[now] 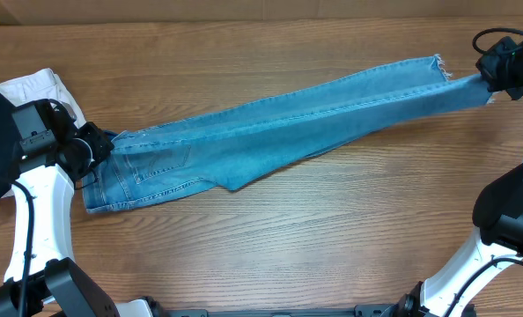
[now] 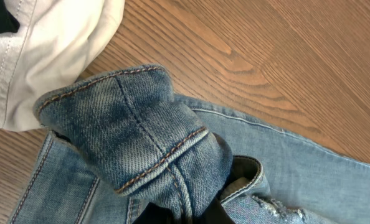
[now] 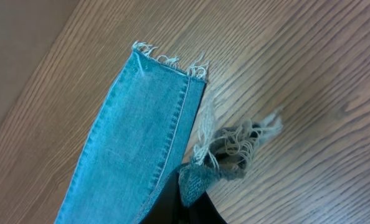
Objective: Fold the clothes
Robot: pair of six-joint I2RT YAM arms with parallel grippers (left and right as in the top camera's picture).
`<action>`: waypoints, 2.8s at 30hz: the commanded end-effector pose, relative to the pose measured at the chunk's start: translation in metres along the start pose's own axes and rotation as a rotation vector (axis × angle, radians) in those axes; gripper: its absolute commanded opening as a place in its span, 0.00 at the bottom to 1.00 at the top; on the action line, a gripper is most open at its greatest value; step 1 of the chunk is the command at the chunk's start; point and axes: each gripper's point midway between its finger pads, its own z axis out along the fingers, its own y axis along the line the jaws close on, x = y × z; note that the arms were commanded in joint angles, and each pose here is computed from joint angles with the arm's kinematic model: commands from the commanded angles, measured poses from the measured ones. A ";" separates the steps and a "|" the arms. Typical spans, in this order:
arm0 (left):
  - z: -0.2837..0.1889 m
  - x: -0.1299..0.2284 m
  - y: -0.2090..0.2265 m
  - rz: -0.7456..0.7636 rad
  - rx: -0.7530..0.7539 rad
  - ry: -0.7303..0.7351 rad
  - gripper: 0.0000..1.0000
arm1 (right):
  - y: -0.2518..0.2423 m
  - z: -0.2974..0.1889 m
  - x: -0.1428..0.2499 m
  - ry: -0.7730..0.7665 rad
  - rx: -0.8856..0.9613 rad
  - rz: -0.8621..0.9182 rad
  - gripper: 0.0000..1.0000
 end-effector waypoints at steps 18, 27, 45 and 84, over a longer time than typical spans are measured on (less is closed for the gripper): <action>-0.018 -0.009 0.034 -0.058 -0.192 -0.057 0.04 | -0.025 -0.022 -0.032 -0.114 0.089 0.023 0.04; -0.105 0.036 -0.005 -0.174 -0.063 0.086 0.04 | -0.048 -0.091 -0.043 -0.155 0.078 0.086 0.04; -0.150 0.129 0.043 -0.249 -0.346 0.360 0.04 | -0.054 -0.095 -0.021 -0.076 0.109 0.091 0.04; 0.004 0.045 0.068 -0.294 -0.335 0.101 0.08 | -0.030 -0.057 -0.037 -0.124 0.114 0.032 0.04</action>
